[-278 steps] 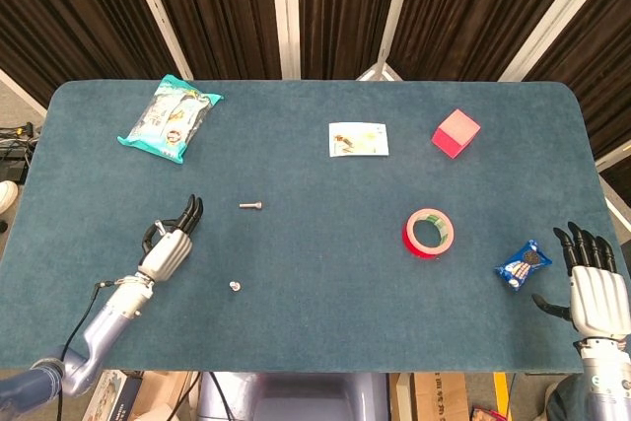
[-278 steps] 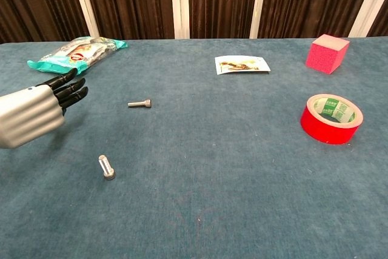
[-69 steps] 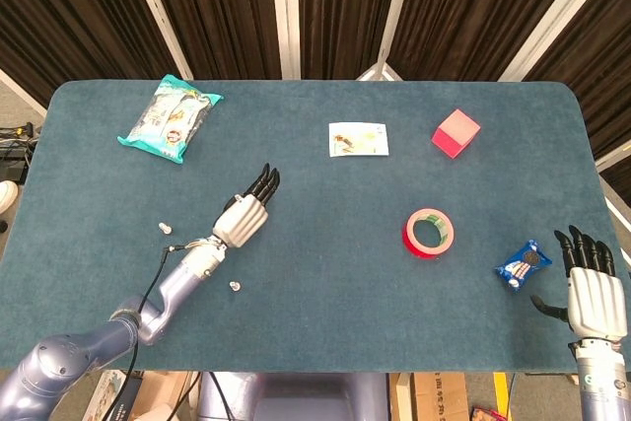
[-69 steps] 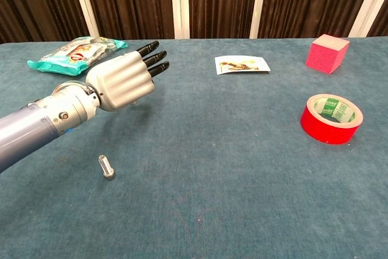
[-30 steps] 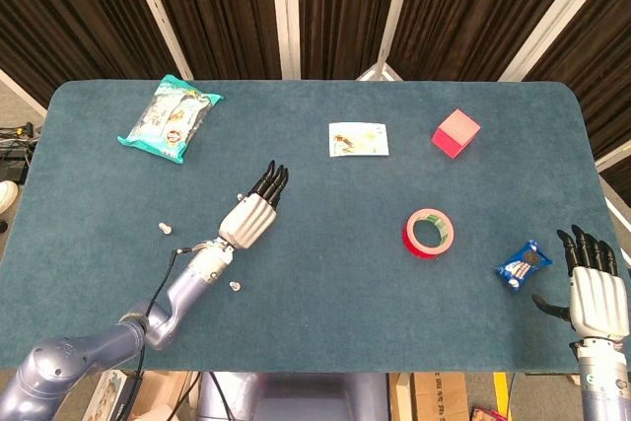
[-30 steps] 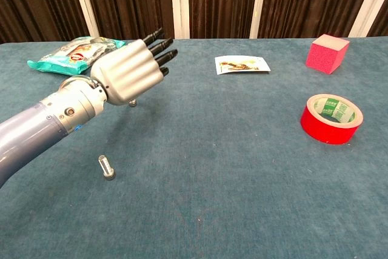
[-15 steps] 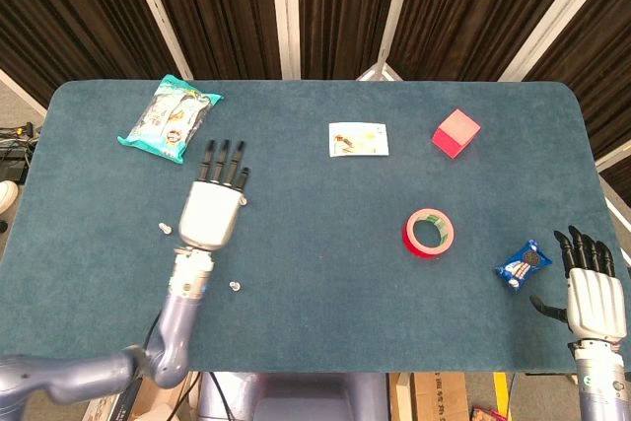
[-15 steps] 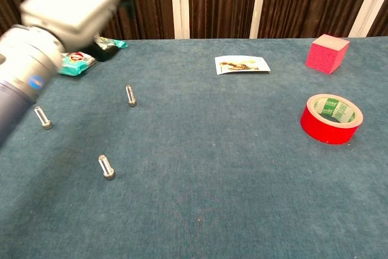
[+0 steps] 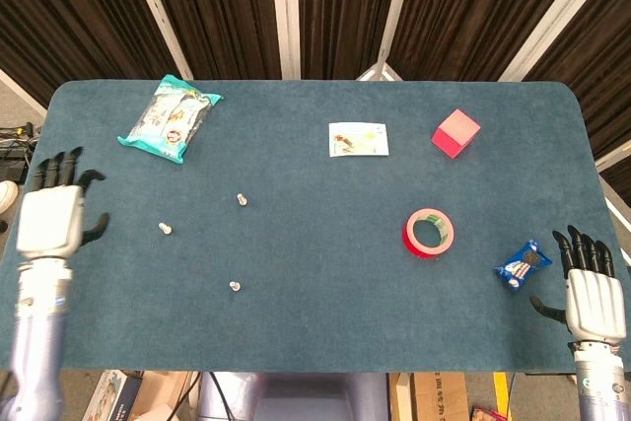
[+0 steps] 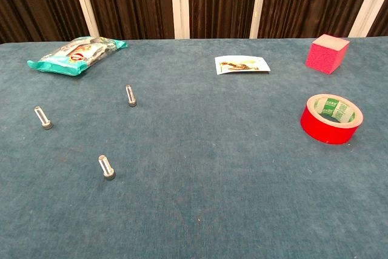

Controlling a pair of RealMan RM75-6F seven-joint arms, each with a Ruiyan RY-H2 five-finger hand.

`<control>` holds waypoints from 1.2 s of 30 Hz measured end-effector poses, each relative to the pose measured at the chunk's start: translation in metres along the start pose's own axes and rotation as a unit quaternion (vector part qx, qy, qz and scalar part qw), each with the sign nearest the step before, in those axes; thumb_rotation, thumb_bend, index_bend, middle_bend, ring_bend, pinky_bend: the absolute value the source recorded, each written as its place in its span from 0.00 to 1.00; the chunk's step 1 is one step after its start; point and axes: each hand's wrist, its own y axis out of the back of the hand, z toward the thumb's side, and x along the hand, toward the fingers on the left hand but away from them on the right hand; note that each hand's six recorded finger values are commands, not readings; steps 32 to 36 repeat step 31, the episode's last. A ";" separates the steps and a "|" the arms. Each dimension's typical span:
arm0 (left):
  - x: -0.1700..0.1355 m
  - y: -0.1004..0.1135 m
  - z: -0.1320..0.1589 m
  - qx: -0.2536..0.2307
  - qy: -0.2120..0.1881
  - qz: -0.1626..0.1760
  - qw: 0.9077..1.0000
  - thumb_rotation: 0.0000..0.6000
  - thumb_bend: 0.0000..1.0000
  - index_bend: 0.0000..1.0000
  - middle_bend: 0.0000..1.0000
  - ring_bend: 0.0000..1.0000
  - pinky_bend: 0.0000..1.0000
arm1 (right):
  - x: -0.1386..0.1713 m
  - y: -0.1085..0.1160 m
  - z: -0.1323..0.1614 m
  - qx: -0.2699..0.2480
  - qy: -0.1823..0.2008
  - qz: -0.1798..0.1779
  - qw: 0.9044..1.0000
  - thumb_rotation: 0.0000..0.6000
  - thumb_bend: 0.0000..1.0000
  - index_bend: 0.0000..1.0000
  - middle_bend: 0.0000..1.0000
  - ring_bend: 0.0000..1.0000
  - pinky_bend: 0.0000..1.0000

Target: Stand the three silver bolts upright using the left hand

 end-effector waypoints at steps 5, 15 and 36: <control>-0.017 -0.002 -0.021 -0.020 -0.005 -0.011 1.000 1.00 0.44 0.32 0.01 0.00 0.00 | 0.002 0.003 0.001 -0.001 0.004 -0.003 1.000 1.00 0.00 0.11 0.03 0.00 0.00; -0.055 -0.027 -0.054 -0.005 -0.029 0.011 1.000 1.00 0.44 0.32 0.01 0.00 0.00 | 0.004 0.011 -0.001 -0.013 0.007 -0.008 1.000 1.00 0.00 0.11 0.03 0.00 0.00; -0.076 -0.056 -0.084 -0.049 -0.013 0.042 0.998 1.00 0.44 0.31 0.01 0.00 0.00 | 0.005 0.014 0.003 -0.007 0.029 -0.013 0.999 1.00 0.00 0.11 0.03 0.00 0.00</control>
